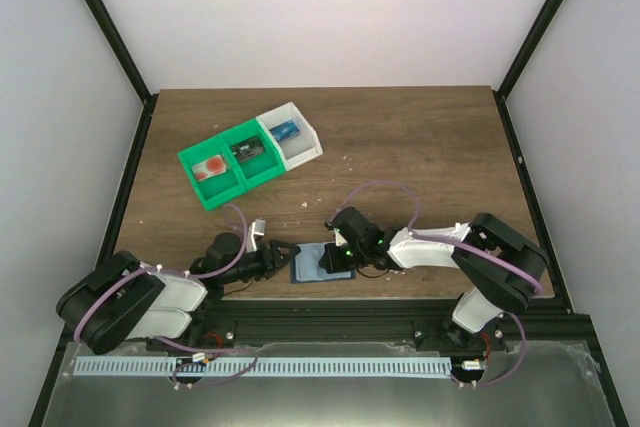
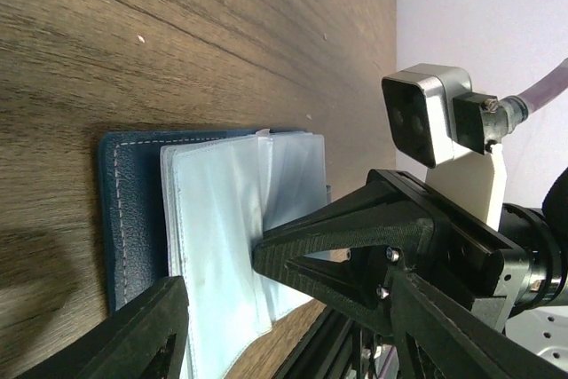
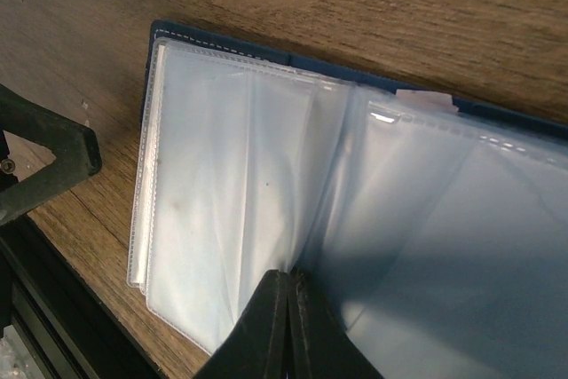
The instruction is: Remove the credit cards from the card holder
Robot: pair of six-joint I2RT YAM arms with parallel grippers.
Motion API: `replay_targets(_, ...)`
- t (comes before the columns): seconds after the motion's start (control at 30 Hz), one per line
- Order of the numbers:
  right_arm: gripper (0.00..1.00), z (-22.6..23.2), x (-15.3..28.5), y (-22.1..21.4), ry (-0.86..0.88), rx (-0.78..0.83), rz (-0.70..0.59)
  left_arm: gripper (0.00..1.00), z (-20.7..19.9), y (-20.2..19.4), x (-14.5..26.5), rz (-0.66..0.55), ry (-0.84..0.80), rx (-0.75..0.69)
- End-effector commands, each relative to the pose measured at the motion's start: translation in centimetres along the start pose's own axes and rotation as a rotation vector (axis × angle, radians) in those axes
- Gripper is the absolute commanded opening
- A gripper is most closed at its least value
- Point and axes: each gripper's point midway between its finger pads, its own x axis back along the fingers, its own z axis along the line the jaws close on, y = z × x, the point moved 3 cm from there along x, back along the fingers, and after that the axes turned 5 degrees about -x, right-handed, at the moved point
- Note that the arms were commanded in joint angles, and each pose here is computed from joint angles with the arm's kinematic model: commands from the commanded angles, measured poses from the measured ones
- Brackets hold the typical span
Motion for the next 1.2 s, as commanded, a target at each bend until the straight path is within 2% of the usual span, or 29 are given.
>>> replay_targets(0.0,0.00,-1.6,-0.5,-1.4,-0.053,-0.017,0.041,0.64,-1.3,0.2,-0.2,-0.004,-0.056,-0.024)
replay_targets(0.33,0.01,-1.7,-0.5,-1.5,-0.056,-0.019,0.043,0.66,-2.1,0.1,-0.8,0.007,-0.060,-0.039)
replay_targets(0.7,0.01,-1.7,-0.4,-1.4,-0.058,-0.022,0.040,0.66,-0.5,-0.6,-1.3,0.039,-0.014,-0.017)
replay_targets(1.17,0.00,-1.8,-0.5,-1.5,-0.058,-0.021,0.042,0.66,-0.3,-1.4,-2.3,0.084,-0.034,0.006)
